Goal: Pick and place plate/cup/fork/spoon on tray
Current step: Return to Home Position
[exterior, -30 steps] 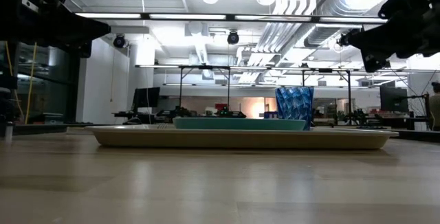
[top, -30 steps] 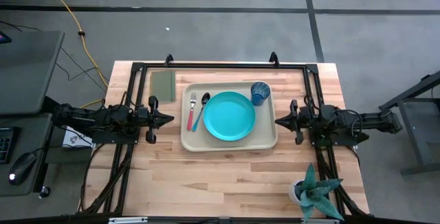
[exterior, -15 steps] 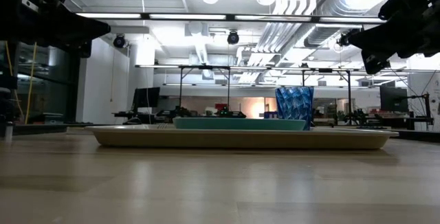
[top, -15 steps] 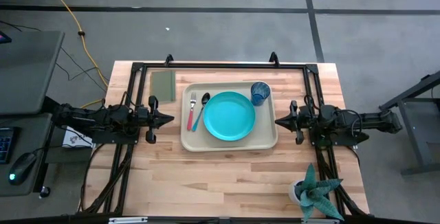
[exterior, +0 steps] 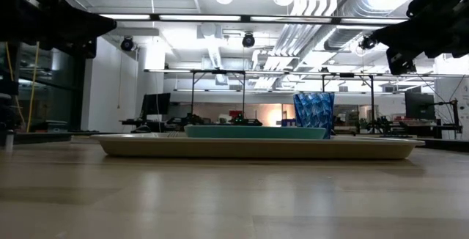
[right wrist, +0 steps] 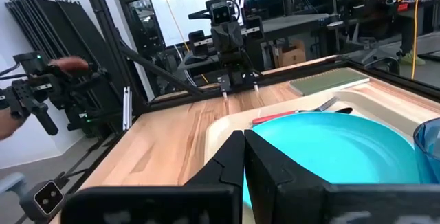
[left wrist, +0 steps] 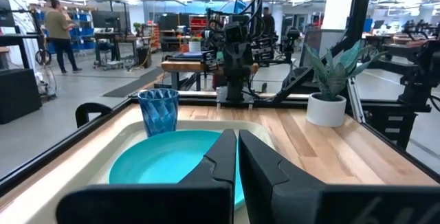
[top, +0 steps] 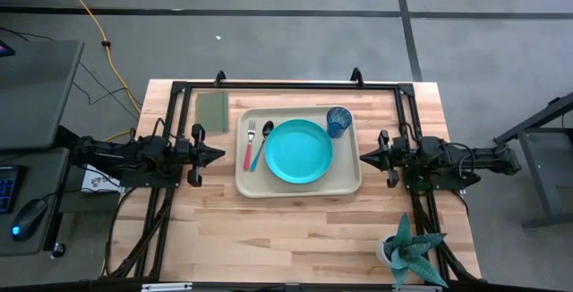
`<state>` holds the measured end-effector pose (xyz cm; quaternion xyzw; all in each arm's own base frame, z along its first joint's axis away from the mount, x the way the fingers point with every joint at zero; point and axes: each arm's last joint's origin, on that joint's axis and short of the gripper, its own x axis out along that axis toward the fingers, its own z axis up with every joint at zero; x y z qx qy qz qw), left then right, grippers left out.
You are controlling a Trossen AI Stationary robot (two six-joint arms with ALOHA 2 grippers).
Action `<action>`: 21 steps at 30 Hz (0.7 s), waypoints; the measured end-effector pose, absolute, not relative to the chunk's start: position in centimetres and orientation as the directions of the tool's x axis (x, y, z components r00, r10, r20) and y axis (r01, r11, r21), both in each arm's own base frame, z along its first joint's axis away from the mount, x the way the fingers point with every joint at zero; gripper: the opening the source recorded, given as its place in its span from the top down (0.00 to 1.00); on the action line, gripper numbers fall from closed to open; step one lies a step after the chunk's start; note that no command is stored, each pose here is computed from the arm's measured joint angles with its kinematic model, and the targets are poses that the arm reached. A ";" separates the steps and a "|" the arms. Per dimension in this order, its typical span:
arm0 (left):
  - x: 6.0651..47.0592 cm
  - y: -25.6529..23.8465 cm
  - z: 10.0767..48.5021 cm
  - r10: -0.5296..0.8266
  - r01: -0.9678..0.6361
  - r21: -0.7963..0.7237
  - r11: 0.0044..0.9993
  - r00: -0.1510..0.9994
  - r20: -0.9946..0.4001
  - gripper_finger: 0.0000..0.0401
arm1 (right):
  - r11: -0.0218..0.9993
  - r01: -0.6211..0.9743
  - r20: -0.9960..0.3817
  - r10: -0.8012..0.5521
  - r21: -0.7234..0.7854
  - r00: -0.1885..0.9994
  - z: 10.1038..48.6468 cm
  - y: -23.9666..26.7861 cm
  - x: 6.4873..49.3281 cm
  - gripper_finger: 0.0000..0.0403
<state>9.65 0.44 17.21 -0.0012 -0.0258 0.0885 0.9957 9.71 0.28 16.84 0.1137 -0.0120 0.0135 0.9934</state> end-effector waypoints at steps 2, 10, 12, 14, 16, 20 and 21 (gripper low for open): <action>9.6 0.4 17.2 0.177 -0.177 -0.007 0.984 0.983 0.051 1.00 | 0.974 -0.027 0.017 0.024 0.226 1.000 16.8 0.3 9.8 1.00; 9.7 0.4 17.2 0.179 -0.179 -0.007 0.984 0.983 0.050 1.00 | 0.974 -0.026 0.014 0.024 0.225 1.000 16.7 0.3 9.8 1.00; 9.7 0.4 17.2 0.179 -0.179 -0.007 0.984 0.983 0.050 1.00 | 0.974 -0.026 0.014 0.024 0.225 1.000 16.7 0.3 9.8 1.00; 9.7 0.4 17.2 0.179 -0.179 -0.007 0.984 0.983 0.050 1.00 | 0.974 -0.026 0.014 0.024 0.225 1.000 16.7 0.3 9.8 1.00; 9.7 0.4 17.2 0.179 -0.179 -0.007 0.984 0.983 0.050 1.00 | 0.974 -0.026 0.014 0.024 0.225 1.000 16.7 0.3 9.8 1.00; 9.7 0.4 17.2 0.179 -0.179 -0.007 0.984 0.983 0.050 1.00 | 0.974 -0.026 0.014 0.024 0.225 1.000 16.7 0.3 9.8 1.00; 9.7 0.4 17.2 0.179 -0.179 -0.007 0.984 0.983 0.050 1.00 | 0.974 -0.026 0.014 0.024 0.225 1.000 16.7 0.3 9.8 1.00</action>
